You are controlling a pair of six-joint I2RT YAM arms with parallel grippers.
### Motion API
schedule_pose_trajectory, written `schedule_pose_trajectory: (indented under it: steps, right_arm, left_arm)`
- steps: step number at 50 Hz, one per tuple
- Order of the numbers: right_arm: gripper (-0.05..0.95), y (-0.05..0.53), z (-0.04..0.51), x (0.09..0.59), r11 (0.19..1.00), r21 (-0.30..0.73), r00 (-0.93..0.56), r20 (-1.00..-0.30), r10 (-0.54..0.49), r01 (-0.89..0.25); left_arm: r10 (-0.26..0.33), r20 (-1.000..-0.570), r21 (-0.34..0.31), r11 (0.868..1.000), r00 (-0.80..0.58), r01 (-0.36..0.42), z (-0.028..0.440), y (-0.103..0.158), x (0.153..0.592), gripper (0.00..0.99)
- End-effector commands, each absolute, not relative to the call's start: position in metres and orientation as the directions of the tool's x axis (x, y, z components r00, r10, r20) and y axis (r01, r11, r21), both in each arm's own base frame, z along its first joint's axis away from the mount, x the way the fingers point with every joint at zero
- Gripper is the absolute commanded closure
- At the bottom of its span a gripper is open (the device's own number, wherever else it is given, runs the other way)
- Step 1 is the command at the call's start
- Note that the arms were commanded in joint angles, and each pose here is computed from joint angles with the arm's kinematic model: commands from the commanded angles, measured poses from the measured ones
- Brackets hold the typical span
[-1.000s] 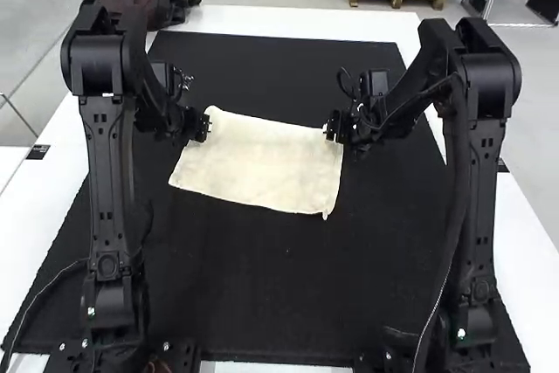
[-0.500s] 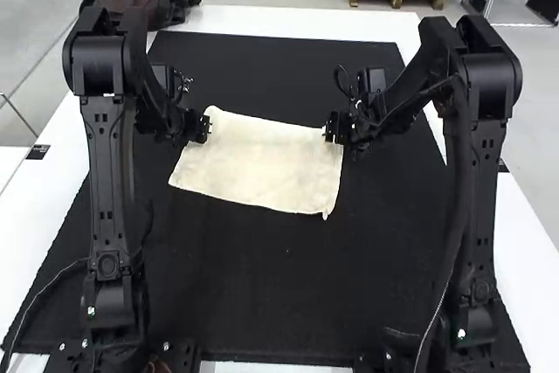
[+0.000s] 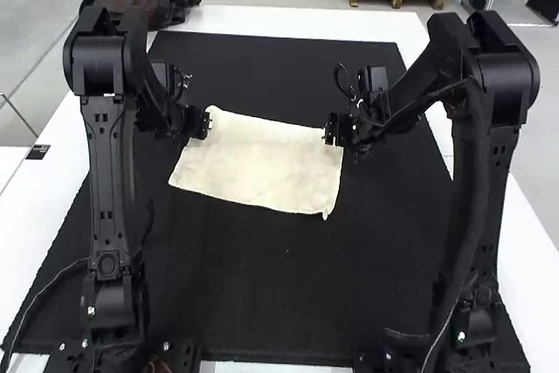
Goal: Fold the towel.
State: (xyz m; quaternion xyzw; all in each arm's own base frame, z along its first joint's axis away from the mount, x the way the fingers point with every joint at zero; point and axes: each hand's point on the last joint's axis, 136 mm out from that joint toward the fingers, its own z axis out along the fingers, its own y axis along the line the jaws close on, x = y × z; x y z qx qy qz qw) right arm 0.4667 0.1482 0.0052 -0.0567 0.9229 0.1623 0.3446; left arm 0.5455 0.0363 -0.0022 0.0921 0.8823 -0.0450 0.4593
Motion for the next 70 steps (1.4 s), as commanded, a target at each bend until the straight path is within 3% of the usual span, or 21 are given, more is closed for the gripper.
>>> schedule_pose_trajectory:
  steps: [1, 32, 40, 44, 46, 48, 49, 50, 51, 53, 70]
  right_arm:
    - [-0.01, 0.154, 0.011, 0.466, 0.936, 0.268, -0.748, -0.663, 0.006, -0.23]
    - [-0.01, 0.16, -0.023, 0.468, 0.936, 0.271, -0.781, -0.624, -0.006, -0.224]
    - [0.01, 0.17, -0.029, 0.466, 0.927, 0.293, -0.787, -0.617, -0.006, -0.236]
    - [0.1, 0.173, -0.034, 0.465, 0.92, 0.305, -0.794, -0.607, -0.012, -0.247]
    - [0.21, 0.178, -0.036, 0.463, 0.912, 0.317, -0.798, -0.602, -0.018, -0.26]
    - [0.41, 0.18, -0.037, 0.461, 0.907, 0.323, -0.8, -0.599, -0.027, -0.272]
    - [0.56, 0.183, -0.037, 0.46, 0.899, 0.333, -0.801, -0.598, -0.031, -0.283]
    - [0.79, 0.185, -0.036, 0.459, 0.893, 0.343, -0.8, -0.599, -0.031, -0.292]
    - [0.93, 0.185, -0.036, 0.459, 0.893, 0.343, -0.8, -0.6, -0.031, -0.291]
    - [0.93, 0.184, -0.037, 0.459, 0.895, 0.345, -0.802, -0.598, -0.022, -0.282]
    - [0.93, 0.163, -0.012, 0.472, 0.902, 0.371, -0.782, -0.621, 0.062, -0.223]
  left_arm:
    - [0.121, -0.836, 0.008, 0.978, -0.535, 0.208, 0.003, 0.033, 0.556, 0.043]
    - [0.118, -0.828, 0.002, 0.978, -0.548, 0.209, -0.005, 0.032, 0.557, 0.049]
    - [0.125, -0.816, 0.002, 0.977, -0.564, 0.214, -0.016, 0.032, 0.553, 0.123]
    - [0.136, -0.802, 0.003, 0.975, -0.581, 0.223, -0.027, 0.03, 0.549, 0.208]
    - [0.148, -0.794, 0.009, 0.973, -0.59, 0.231, -0.035, 0.03, 0.547, 0.27]
    - [0.147, -0.794, 0.008, 0.973, -0.59, 0.231, -0.035, 0.031, 0.548, 0.375]
    - [0.146, -0.796, 0.007, 0.973, -0.588, 0.232, -0.035, 0.031, 0.548, 0.511]
    - [0.147, -0.802, 0.01, 0.972, -0.579, 0.233, -0.033, 0.031, 0.55, 0.692]
    - [0.149, -0.805, 0.013, 0.972, -0.574, 0.234, -0.032, 0.03, 0.551, 0.81]
    - [0.151, -0.812, 0.017, 0.972, -0.564, 0.236, -0.031, 0.03, 0.553, 0.984]
    - [0.142, -0.819, 0.012, 0.973, -0.556, 0.231, -0.026, 0.033, 0.554, 0.975]
